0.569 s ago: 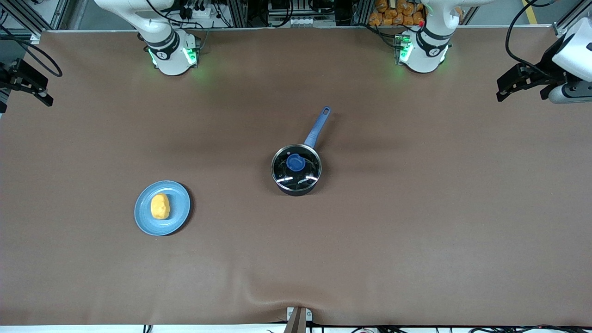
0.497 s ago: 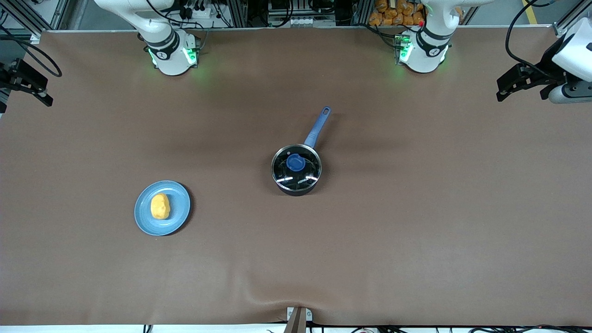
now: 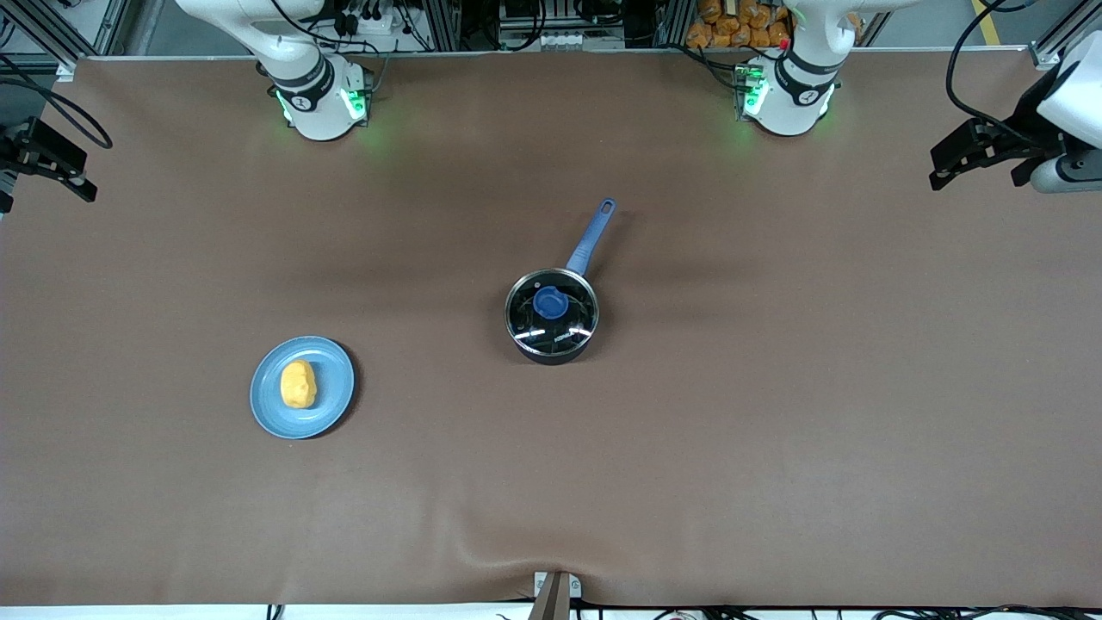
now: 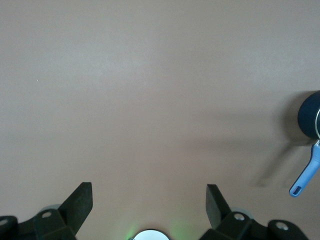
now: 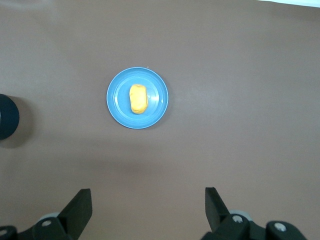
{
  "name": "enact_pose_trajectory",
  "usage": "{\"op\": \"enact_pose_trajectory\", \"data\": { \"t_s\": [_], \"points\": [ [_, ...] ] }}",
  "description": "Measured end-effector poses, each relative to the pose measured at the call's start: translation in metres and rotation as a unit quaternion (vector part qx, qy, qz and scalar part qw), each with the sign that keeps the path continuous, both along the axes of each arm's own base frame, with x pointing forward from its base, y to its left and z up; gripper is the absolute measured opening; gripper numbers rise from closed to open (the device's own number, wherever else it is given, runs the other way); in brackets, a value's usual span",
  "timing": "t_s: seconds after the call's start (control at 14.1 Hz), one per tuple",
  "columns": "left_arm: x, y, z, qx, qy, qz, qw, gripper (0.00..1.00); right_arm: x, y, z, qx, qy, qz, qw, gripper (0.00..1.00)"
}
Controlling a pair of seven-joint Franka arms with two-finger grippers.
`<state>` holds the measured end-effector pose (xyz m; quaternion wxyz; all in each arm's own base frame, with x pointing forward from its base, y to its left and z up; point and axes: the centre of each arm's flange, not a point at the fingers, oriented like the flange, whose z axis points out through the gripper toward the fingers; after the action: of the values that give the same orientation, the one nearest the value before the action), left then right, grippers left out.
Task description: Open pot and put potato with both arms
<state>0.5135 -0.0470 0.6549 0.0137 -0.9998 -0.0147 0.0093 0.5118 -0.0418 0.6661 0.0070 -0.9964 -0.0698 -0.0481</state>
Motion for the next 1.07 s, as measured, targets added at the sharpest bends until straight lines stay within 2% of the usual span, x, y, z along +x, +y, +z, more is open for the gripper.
{"op": "enact_pose_trajectory", "data": {
  "t_s": [0.36, 0.57, 0.78, 1.07],
  "points": [
    [0.016, -0.006, -0.014, -0.009, 0.011, -0.005, 1.000, 1.00, 0.001, -0.002, -0.003, -0.001, 0.004, -0.002, 1.000, 1.00],
    [0.035, -0.021, -0.040, -0.021, 0.023, -0.015, 0.999, 1.00, 0.006, -0.002, -0.023, 0.000, 0.025, -0.002, 1.000, 1.00],
    [0.056, -0.067, -0.067, -0.024, 0.036, 0.003, 0.999, 1.00, 0.018, -0.002, -0.053, 0.000, 0.048, -0.003, 0.999, 1.00],
    [0.070, -0.139, -0.096, -0.024, 0.038, 0.047, 0.998, 1.00, 0.032, 0.001, -0.072, 0.000, 0.054, -0.001, 0.999, 1.00]
  ]
}}
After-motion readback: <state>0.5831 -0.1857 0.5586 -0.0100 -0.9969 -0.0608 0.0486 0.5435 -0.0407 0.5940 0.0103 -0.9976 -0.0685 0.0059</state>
